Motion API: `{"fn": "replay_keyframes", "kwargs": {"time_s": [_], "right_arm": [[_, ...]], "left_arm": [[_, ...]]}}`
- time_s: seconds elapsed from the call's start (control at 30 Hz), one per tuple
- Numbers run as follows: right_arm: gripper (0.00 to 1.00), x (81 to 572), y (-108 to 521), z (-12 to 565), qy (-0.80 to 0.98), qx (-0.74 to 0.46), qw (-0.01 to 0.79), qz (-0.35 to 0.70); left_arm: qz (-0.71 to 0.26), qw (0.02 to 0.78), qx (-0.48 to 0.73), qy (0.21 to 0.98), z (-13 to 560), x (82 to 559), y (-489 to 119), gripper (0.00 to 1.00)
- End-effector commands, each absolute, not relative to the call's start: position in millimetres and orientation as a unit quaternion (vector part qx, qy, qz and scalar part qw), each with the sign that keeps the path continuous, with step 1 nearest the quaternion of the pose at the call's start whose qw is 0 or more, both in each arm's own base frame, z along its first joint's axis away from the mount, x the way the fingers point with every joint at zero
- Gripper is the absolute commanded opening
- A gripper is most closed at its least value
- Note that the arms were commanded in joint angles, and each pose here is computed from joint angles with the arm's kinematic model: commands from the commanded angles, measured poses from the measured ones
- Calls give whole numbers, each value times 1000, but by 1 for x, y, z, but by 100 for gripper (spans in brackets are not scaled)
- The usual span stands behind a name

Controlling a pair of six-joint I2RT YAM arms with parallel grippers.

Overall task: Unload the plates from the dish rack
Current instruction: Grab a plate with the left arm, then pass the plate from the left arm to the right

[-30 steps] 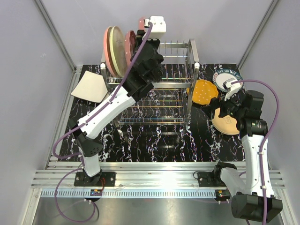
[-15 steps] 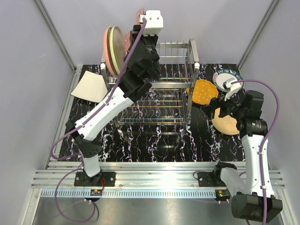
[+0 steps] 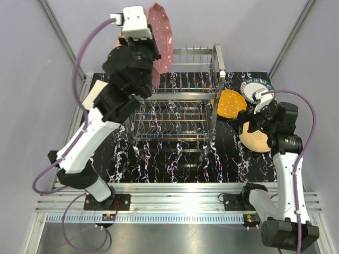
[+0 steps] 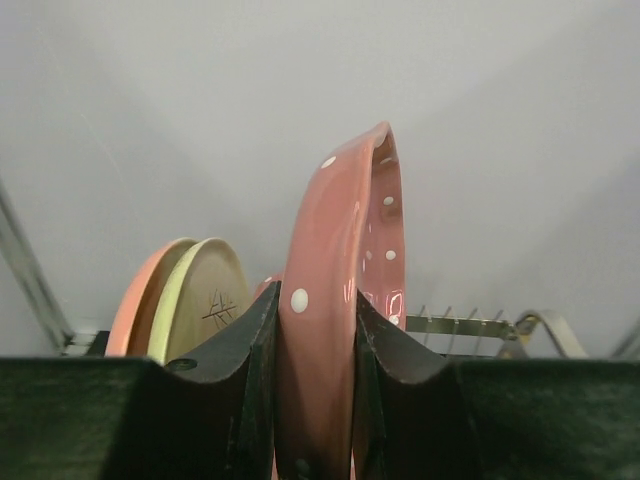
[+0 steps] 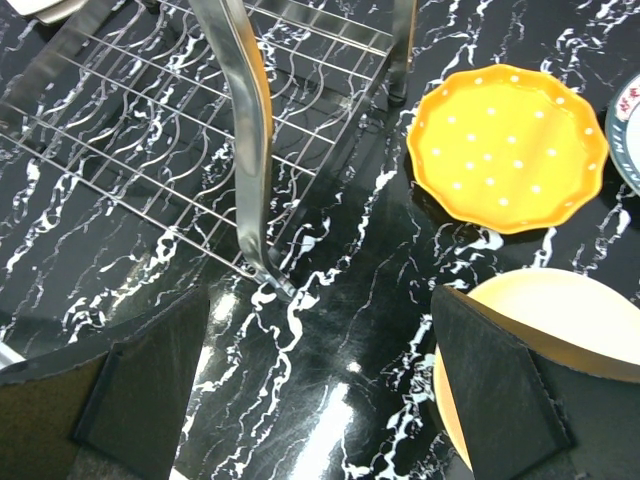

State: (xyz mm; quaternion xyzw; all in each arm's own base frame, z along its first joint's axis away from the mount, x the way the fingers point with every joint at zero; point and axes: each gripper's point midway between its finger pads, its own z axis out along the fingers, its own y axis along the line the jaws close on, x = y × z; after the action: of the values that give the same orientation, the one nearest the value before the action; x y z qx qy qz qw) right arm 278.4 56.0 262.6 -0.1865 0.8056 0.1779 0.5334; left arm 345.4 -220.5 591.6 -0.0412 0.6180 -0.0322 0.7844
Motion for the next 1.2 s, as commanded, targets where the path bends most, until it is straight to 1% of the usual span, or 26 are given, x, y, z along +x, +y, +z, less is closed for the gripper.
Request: {"fn": "replay_keyframes", "kwargs": {"time_s": [0.0,0.13,0.17,0.2,0.3,0.33,0.47,0.6,0.7,0.73,0.77,0.83,0.87,1.03,1.07,1.13,1.17], "right_arm": [[100,279,49,277,795,-197,554,149],[100,266,50,281,796,-226,544,136],[100,262,53,282,794,-237,541,141],[100,257,56,282,794,-246,537,145],[100,233,73,282,787,-290,511,191],[100,219,85,284,780,-308,496,226],[100,192,107,295,758,-333,474,299],[100,184,119,308,740,-334,472,342],[100,179,129,318,724,-324,463,396],[100,176,134,323,717,-315,452,428],[100,176,136,325,713,-311,446,443],[100,175,141,329,706,-298,430,478],[100,175,141,330,706,-293,424,486],[100,176,144,335,701,-272,404,521],[100,176,145,336,700,-268,402,525],[100,176,147,338,696,-254,395,543],[100,177,147,338,696,-248,392,548]], "left_arm": [[-210,814,-99,533,672,291,-188,0],[-260,791,-85,548,667,278,-191,0],[-272,788,-84,545,670,270,-185,0],[-284,781,-70,551,664,268,-192,0],[-327,758,-56,562,652,254,-196,0],[-346,747,-58,565,647,250,-198,0],[-399,709,-45,580,614,230,-201,0],[-468,667,-37,579,597,207,-208,0],[-497,642,-28,583,582,196,-213,0],[-514,632,-34,579,582,190,-210,0],[-517,621,-27,589,570,190,-218,0],[-538,608,-33,584,567,184,-218,0],[-539,596,-27,594,552,185,-226,0],[-563,571,-30,597,531,184,-238,0],[-563,562,-28,605,519,186,-244,0],[-577,555,-33,598,517,185,-248,0],[-576,547,-32,607,503,188,-254,0]]}}
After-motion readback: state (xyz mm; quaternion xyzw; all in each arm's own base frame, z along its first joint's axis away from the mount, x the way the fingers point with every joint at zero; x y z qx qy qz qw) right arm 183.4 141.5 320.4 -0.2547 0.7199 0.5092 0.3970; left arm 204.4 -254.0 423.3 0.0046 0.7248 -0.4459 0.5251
